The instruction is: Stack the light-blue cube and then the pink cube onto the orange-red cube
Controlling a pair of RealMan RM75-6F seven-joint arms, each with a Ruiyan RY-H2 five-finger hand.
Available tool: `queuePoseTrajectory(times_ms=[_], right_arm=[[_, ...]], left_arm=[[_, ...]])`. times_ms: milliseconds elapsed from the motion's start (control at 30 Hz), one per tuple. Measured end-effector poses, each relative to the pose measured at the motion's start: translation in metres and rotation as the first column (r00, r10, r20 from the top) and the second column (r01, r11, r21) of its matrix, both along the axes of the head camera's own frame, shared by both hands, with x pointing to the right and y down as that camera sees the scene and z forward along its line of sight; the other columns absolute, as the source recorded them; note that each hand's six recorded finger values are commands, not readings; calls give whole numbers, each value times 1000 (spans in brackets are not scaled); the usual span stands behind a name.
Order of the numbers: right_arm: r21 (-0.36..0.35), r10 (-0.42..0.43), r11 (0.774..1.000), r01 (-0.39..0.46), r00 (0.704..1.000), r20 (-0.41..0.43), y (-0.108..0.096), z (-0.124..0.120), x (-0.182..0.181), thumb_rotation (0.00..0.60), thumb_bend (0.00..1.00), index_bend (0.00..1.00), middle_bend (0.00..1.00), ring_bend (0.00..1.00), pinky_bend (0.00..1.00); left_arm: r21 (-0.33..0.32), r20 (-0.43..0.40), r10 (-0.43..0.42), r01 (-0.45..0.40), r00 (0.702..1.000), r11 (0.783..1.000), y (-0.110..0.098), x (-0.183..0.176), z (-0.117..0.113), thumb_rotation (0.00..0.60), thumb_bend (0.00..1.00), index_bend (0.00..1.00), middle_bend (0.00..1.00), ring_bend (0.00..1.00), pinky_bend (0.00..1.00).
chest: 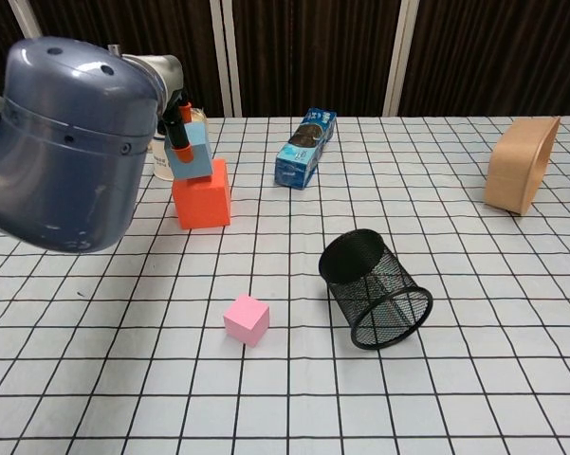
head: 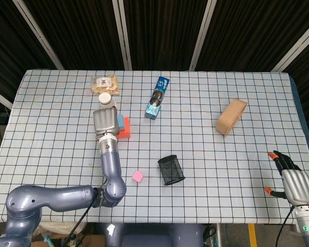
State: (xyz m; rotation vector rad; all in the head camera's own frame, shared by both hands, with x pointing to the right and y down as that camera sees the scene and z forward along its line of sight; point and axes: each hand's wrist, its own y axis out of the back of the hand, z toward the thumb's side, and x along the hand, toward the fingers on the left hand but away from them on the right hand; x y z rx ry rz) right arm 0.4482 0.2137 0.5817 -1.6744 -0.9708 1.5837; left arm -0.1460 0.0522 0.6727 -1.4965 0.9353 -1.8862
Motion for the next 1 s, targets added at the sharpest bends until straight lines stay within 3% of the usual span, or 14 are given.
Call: queuePoseTrajectory(times_ms=[1000], right_arm=[[-18, 0, 1000, 0, 1000, -2, 1, 4, -1, 600, 138, 141, 106, 131, 334]], left_arm=[[-9, 7, 17, -17, 1000, 1000, 1, 5, 6, 600, 307, 332, 833, 674, 702]])
